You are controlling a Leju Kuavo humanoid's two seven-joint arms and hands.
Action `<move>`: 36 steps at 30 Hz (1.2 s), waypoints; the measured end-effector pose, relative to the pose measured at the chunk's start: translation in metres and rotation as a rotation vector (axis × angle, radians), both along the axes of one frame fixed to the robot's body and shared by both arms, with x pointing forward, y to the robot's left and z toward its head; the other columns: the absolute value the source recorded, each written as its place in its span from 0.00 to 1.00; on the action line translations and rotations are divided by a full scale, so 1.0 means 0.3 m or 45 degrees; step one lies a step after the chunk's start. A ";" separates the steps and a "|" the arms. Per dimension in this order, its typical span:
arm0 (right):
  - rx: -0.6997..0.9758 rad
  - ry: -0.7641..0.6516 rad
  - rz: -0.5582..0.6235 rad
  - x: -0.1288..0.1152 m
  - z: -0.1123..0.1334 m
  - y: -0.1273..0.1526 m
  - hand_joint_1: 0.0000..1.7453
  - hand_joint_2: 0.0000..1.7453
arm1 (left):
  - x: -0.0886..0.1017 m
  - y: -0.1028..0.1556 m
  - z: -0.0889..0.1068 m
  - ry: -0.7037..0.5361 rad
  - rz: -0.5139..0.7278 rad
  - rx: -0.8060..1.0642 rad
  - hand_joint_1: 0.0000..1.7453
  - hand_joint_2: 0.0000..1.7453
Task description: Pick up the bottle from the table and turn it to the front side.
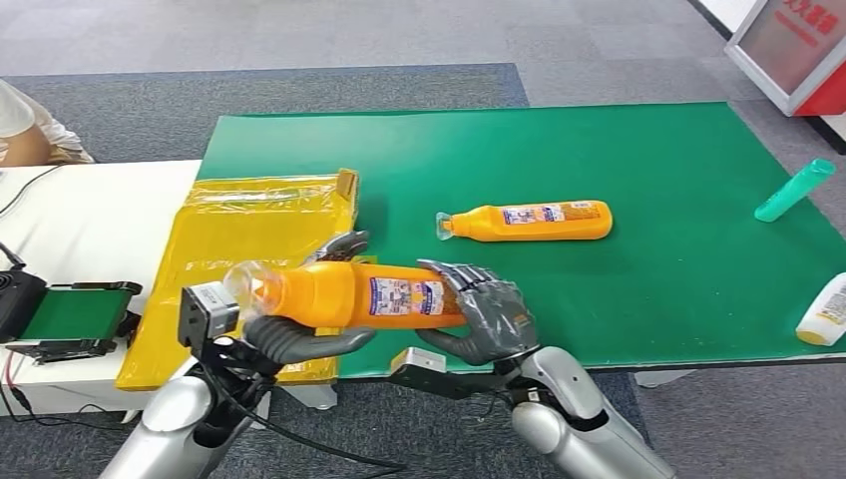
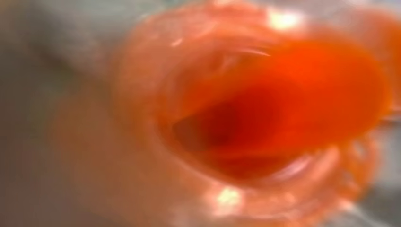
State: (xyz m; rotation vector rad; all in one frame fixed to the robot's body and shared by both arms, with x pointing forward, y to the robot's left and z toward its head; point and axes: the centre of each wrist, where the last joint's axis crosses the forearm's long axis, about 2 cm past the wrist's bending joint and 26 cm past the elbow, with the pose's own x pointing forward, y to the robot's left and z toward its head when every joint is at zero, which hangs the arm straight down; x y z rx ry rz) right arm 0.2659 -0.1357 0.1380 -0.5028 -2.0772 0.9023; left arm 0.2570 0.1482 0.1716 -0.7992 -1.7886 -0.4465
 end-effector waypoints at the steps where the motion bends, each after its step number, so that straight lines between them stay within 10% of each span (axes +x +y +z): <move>1: -0.007 -0.003 0.003 0.002 0.003 0.008 1.00 1.00 | -0.003 -0.014 0.007 -0.013 -0.023 0.001 0.00 1.00; 12: -0.075 -0.025 0.014 0.022 0.022 0.036 1.00 1.00 | -0.009 -0.051 0.033 -0.157 -0.057 0.091 0.00 1.00; 13: -0.088 -0.028 0.018 0.023 0.025 0.040 1.00 1.00 | -0.009 -0.054 0.036 -0.169 -0.058 0.103 0.08 1.00; 17: -0.112 -0.023 0.031 0.018 0.026 0.052 1.00 1.00 | -0.007 -0.059 0.044 -0.196 -0.061 0.127 1.00 1.00; 34: -0.126 -0.009 0.021 0.011 0.012 0.053 1.00 1.00 | -0.012 -0.062 0.052 -0.274 0.010 0.262 1.00 1.00; 36: -0.125 -0.010 0.021 0.012 0.013 0.053 0.67 1.00 | -0.012 -0.060 0.054 -0.293 0.036 0.275 1.00 1.00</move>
